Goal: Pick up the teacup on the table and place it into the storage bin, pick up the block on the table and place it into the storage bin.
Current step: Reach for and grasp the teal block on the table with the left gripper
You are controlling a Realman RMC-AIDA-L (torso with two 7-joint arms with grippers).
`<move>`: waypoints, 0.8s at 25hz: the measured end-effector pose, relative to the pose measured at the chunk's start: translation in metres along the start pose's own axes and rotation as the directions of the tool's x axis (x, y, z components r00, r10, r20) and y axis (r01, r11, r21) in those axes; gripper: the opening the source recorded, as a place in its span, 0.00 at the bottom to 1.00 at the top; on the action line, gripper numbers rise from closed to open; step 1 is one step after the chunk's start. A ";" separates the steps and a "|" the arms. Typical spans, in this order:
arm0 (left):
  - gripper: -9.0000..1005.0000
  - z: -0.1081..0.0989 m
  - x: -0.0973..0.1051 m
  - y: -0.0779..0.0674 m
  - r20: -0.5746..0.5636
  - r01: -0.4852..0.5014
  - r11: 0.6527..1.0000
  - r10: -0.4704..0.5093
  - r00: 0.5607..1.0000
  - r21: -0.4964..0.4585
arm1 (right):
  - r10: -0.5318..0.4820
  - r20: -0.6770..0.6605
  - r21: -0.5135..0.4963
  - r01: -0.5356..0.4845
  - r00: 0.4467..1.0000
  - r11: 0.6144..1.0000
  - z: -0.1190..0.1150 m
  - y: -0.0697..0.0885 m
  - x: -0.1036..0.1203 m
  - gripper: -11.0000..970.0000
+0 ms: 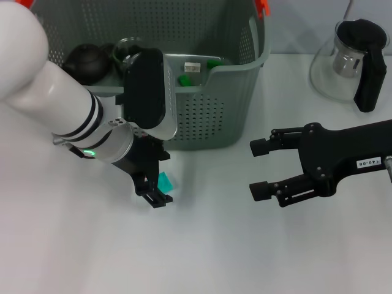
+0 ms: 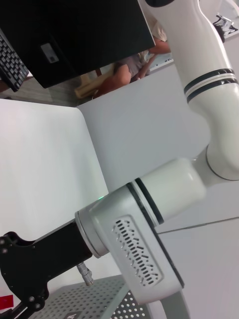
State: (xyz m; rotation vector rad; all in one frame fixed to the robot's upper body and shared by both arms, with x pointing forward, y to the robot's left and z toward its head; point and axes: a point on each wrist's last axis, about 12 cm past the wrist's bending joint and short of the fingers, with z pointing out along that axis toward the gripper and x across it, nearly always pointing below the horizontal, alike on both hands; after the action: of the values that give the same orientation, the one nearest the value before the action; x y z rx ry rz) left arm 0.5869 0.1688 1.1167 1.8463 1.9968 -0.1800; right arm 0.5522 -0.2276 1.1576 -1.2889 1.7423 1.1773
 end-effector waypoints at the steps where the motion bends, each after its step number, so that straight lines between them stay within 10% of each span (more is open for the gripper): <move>1: 0.83 0.001 0.000 0.001 -0.007 0.003 1.000 -0.003 1.000 -0.005 | 0.000 0.000 0.000 0.000 1.000 1.000 0.000 0.000 0.000 0.96; 20: 0.83 0.012 -0.009 -0.002 -0.079 -0.014 1.000 0.013 0.997 -0.014 | 0.001 -0.002 -0.004 -0.001 1.000 1.000 0.003 -0.001 0.008 0.96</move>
State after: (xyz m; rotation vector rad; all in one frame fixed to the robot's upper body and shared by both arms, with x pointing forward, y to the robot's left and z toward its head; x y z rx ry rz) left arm 0.5876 0.1560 1.1092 1.8847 2.0319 -0.0905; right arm 0.5511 -0.2278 1.1493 -1.2924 1.7436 1.1815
